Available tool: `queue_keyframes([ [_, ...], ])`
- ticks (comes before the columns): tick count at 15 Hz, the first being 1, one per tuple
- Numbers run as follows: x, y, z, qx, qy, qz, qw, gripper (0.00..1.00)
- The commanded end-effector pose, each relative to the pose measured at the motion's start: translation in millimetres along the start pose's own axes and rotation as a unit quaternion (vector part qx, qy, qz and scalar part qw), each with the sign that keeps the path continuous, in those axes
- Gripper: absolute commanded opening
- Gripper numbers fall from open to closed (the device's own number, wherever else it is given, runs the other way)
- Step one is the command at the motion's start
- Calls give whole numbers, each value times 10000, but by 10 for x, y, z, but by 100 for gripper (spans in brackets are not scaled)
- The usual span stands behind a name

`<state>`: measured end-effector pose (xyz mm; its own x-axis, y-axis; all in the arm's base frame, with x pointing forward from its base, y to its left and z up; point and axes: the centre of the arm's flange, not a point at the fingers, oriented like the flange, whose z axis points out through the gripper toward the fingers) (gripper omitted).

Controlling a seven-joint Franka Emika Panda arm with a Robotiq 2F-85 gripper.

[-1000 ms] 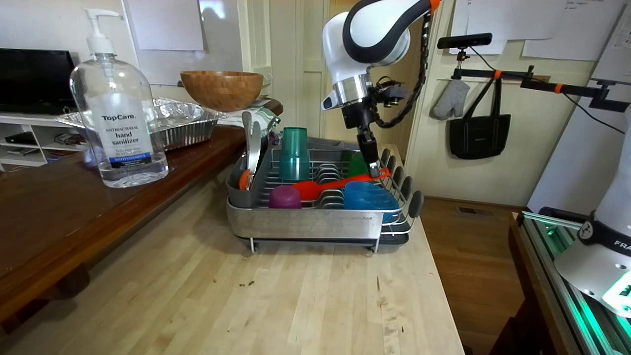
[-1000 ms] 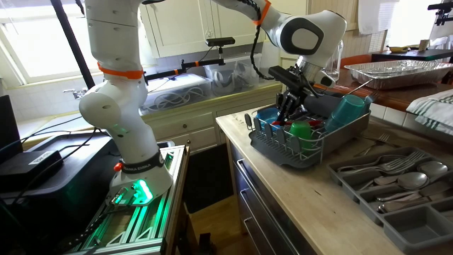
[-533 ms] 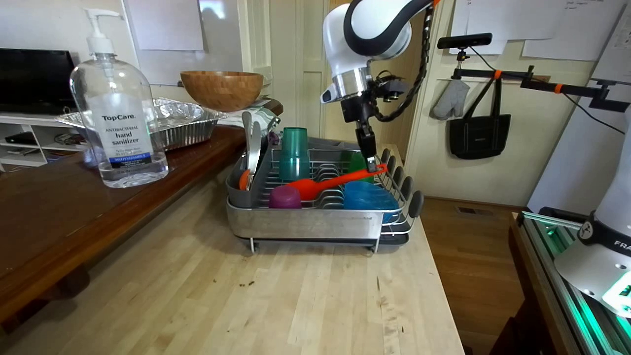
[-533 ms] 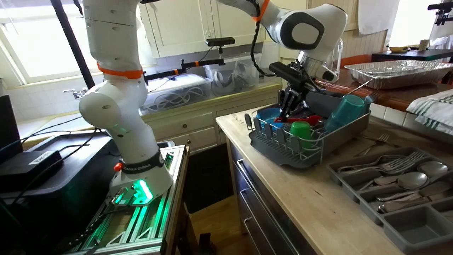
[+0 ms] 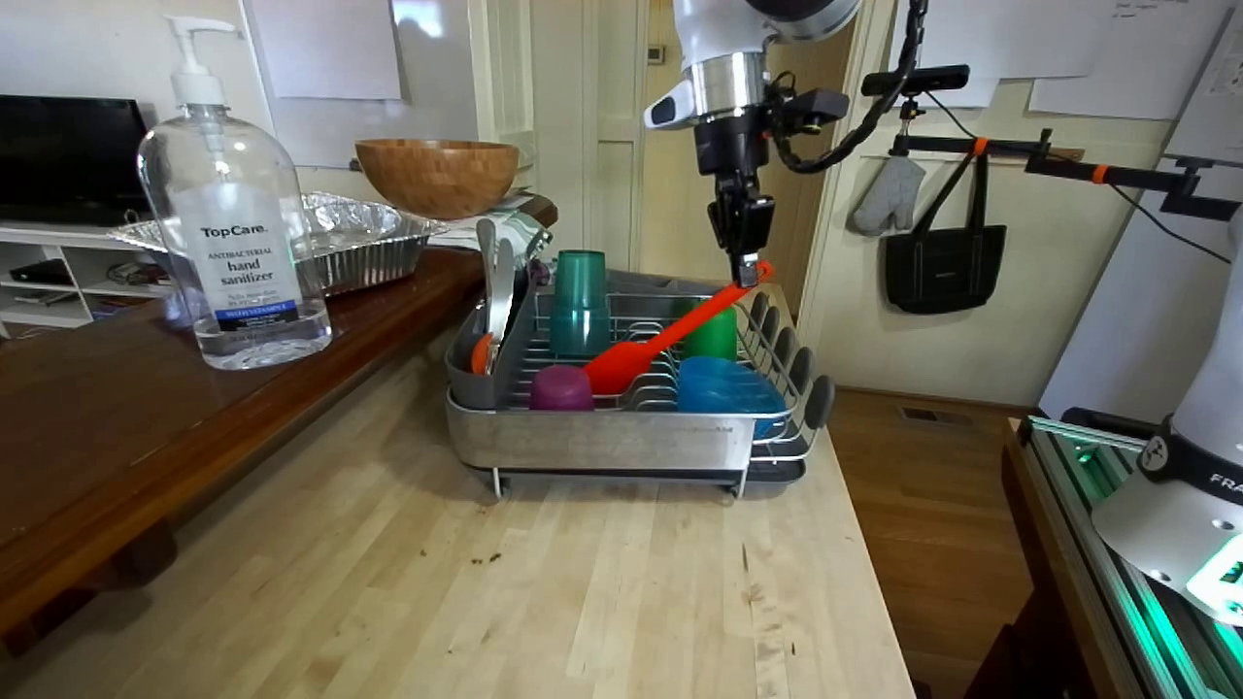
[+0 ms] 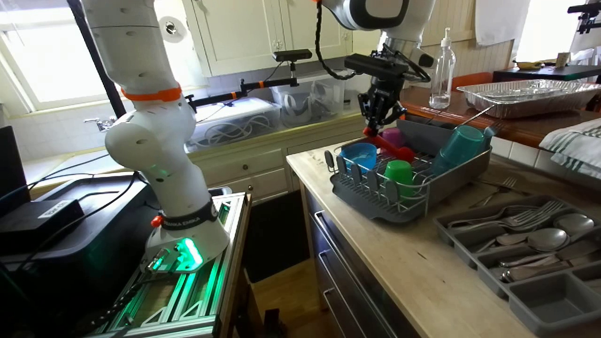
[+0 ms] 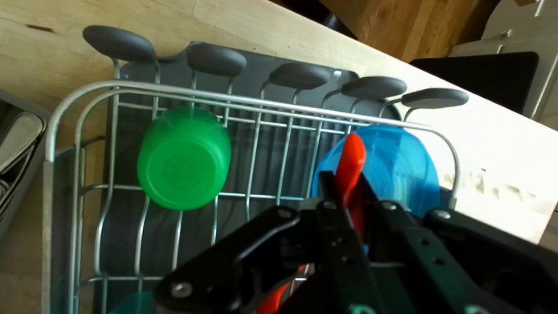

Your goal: Remove the orange spatula from the drying rack, put it in the utensil holder, remove the blue bowl and put it on the table

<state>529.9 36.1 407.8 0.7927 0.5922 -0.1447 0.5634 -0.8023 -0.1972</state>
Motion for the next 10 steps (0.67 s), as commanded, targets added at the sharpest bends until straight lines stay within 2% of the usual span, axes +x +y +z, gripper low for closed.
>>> queue_keyframes([
  [1, -459, -220, -2, -345, -97, -331, 9988, 3],
  [3, -740, -269, -2, -570, -115, -240, 9980, 3],
  [5, -995, -296, -36, -812, 37, 89, 9966, 3],
  [8, -1135, -237, -84, -1085, 508, 544, 9913, 3],
  [10, -1190, -213, -189, -1373, 876, 818, 9833, 3],
])
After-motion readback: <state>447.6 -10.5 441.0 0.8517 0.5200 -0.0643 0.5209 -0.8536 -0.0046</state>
